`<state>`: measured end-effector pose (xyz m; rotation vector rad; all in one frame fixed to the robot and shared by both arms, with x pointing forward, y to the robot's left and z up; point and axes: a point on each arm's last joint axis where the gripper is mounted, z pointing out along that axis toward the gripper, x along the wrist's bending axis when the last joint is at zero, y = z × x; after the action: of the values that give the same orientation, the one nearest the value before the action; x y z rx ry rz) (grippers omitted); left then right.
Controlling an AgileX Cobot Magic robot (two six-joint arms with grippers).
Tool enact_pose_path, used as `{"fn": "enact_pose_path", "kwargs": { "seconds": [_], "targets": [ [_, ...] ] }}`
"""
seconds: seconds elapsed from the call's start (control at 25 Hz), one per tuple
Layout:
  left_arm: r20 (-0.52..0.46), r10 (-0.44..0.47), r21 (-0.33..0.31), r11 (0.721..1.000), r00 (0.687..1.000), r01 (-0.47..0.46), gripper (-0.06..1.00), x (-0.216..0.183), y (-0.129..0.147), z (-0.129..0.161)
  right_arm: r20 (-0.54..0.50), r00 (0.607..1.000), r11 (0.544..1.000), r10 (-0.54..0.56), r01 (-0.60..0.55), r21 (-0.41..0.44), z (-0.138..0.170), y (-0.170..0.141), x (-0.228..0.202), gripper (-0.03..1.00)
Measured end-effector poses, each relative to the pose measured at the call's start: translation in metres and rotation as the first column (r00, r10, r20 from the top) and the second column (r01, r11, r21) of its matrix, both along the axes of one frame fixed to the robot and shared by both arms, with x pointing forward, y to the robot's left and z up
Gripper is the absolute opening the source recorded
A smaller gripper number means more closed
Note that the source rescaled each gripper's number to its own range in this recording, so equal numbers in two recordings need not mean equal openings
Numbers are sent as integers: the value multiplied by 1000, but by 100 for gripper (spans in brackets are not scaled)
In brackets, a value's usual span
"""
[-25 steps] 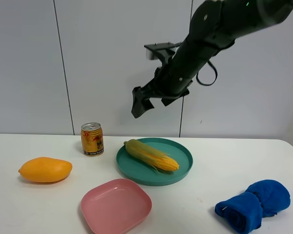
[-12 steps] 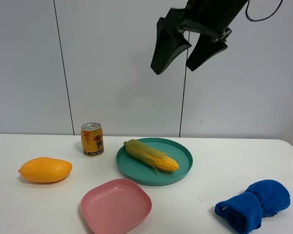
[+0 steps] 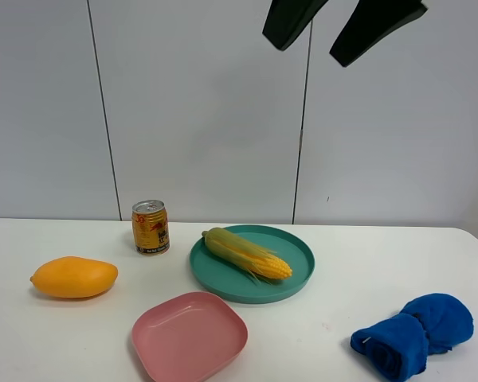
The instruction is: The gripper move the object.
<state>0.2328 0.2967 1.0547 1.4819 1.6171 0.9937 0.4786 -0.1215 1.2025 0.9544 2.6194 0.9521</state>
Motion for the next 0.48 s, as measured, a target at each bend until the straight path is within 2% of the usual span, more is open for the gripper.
{"fn": "enact_pose_path", "kwargs": {
  "seconds": [0.2, 0.36, 0.48],
  "targets": [
    [0, 0, 0, 1000, 1000, 0, 100, 0, 0, 0, 113, 993, 999, -35, 38, -23, 26, -15, -30, 100],
    [0, 0, 0, 1000, 1000, 0, 100, 0, 0, 0, 216, 972, 994, -96, 107, -38, 44, -35, -46, 100],
    [0, 0, 0, 1000, 1000, 0, 100, 0, 0, 0, 289, 948, 984, -131, 160, -80, 49, -50, -51, 100]
  ]
}}
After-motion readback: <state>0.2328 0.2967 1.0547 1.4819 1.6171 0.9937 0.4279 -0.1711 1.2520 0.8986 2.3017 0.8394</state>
